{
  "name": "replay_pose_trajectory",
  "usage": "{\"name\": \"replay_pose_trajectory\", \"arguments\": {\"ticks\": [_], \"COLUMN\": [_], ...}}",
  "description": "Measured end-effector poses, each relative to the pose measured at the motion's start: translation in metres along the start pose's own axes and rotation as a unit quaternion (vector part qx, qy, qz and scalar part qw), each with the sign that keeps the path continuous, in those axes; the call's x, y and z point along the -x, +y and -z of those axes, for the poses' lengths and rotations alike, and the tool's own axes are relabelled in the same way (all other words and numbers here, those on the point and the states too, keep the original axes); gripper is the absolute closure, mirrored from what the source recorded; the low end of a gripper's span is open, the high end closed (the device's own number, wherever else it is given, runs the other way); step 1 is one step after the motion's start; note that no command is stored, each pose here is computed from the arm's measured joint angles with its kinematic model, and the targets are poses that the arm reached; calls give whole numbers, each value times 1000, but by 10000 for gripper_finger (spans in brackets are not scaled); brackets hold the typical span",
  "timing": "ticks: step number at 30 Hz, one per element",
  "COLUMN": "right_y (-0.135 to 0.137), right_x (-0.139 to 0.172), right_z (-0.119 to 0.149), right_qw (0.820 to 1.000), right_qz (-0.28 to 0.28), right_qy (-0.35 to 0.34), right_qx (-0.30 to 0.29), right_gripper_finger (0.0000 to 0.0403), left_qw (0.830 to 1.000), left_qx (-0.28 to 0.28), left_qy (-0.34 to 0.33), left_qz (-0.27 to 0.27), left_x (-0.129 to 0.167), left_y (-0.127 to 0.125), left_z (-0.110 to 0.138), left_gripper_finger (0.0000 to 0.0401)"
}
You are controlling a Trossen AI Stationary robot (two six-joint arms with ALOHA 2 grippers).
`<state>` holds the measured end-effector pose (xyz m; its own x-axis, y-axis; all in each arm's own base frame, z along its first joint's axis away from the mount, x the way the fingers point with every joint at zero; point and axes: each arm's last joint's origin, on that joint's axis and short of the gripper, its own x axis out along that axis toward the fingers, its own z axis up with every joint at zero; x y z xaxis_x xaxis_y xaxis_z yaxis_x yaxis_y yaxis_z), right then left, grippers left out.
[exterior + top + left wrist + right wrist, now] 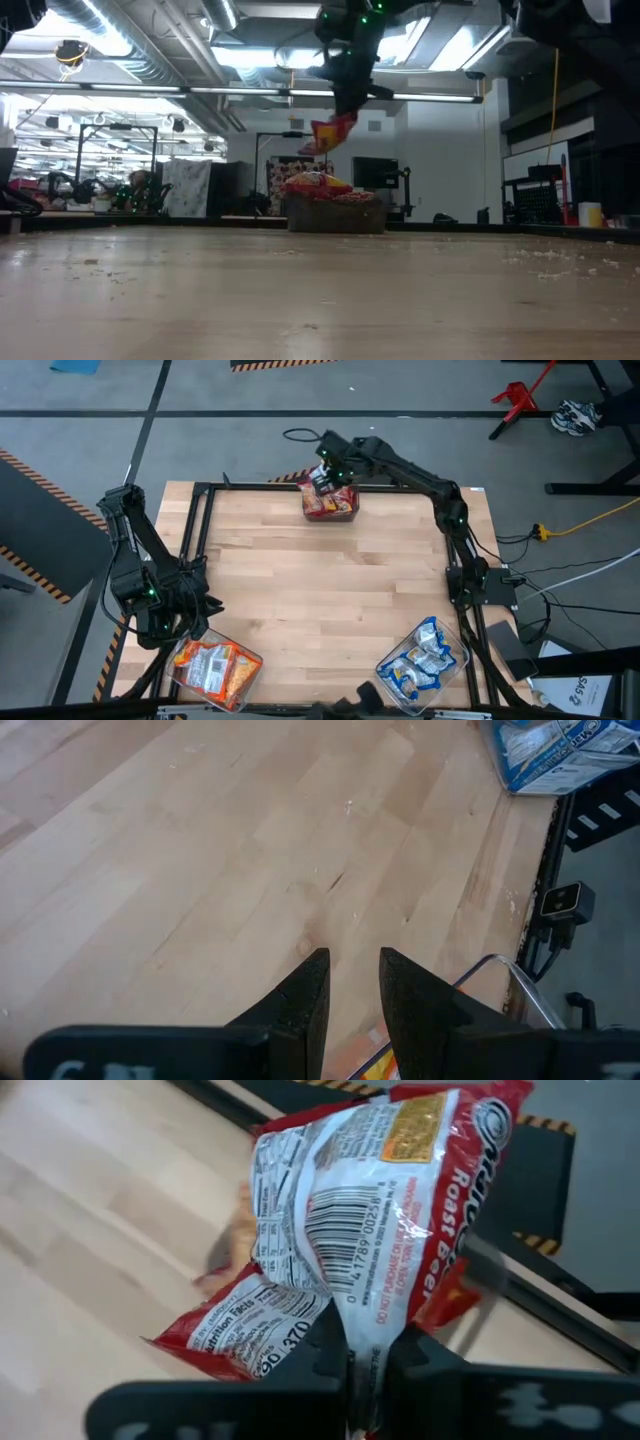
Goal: Sort Maruchan noodles
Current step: Put the red noodle pack into the black bin
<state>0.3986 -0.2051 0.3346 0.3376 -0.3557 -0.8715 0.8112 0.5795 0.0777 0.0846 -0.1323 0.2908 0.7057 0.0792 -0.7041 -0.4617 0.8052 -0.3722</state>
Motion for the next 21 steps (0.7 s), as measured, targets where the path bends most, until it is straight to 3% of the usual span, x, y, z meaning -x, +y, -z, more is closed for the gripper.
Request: {"name": "replay_pose_trajectory", "arguments": {"ticks": [7, 12, 17, 21], "right_y": [-29, -55, -79, -83], "right_x": [-15, 11, 47, 31], "right_z": [0, 6, 23, 47], "right_qw": [998, 997, 998, 997], "right_qz": [53, 60, 54, 4], "right_qy": [33, 44, 12, -40], "right_qx": [-11, -9, -12, -60], "right_gripper_finger": [400, 399, 400, 398], "left_qw": [1000, 1000, 1000, 1000], "left_qx": [0, 0, -7, -9], "left_qy": [0, 0, -10, -26], "left_qz": [0, 0, -7, -7], "left_x": [0, 0, 0, 0], "left_y": [0, 0, 2, 2], "left_z": [0, 0, -1, -2], "left_gripper_finger": [317, 317, 317, 317]}}
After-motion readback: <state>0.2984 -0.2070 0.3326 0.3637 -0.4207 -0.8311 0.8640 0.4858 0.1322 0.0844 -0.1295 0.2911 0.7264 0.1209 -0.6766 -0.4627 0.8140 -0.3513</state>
